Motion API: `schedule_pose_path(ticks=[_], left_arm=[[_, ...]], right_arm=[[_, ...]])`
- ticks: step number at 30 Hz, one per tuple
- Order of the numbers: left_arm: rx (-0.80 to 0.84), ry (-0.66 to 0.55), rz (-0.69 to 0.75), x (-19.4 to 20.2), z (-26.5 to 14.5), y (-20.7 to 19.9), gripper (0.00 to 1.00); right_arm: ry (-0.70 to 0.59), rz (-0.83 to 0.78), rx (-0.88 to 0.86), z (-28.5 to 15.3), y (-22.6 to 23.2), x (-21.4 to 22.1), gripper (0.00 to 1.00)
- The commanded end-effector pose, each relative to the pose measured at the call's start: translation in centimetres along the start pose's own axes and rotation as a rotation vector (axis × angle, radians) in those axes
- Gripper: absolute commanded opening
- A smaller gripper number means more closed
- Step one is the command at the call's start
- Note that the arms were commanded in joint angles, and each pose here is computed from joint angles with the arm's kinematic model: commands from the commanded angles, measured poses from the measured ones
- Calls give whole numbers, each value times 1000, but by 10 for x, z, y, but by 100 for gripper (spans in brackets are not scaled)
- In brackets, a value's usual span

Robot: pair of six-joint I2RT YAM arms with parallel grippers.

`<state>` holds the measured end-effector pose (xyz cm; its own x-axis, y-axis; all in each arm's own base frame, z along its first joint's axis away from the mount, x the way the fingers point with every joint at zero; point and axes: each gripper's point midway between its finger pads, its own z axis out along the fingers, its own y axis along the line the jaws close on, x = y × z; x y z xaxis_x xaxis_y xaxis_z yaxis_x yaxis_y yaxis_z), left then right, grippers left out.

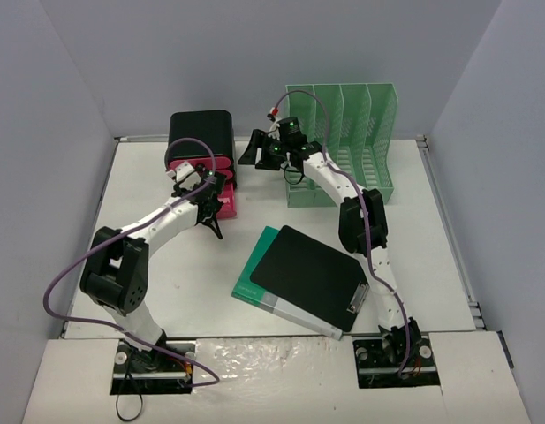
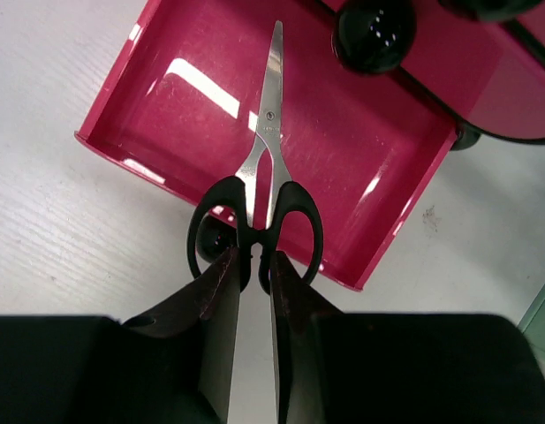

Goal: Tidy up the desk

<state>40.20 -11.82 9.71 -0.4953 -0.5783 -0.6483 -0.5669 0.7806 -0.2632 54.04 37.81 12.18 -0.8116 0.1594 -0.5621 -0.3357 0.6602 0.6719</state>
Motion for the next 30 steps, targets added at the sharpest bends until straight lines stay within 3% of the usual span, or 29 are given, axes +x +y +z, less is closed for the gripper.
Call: schedule_pose_path(ticks=[1, 10, 30], left_arm=[[82, -62, -77, -40, -2, -29, 0], [76, -35, -90, -49, 23, -34, 0], [96, -13, -121, -42, 30, -40, 0]], right_arm=[[-116, -78, -65, -42, 53, -47, 67], [-111, -81, -59, -42, 51, -46, 67], [-108, -81, -64, -38, 52, -45, 67]])
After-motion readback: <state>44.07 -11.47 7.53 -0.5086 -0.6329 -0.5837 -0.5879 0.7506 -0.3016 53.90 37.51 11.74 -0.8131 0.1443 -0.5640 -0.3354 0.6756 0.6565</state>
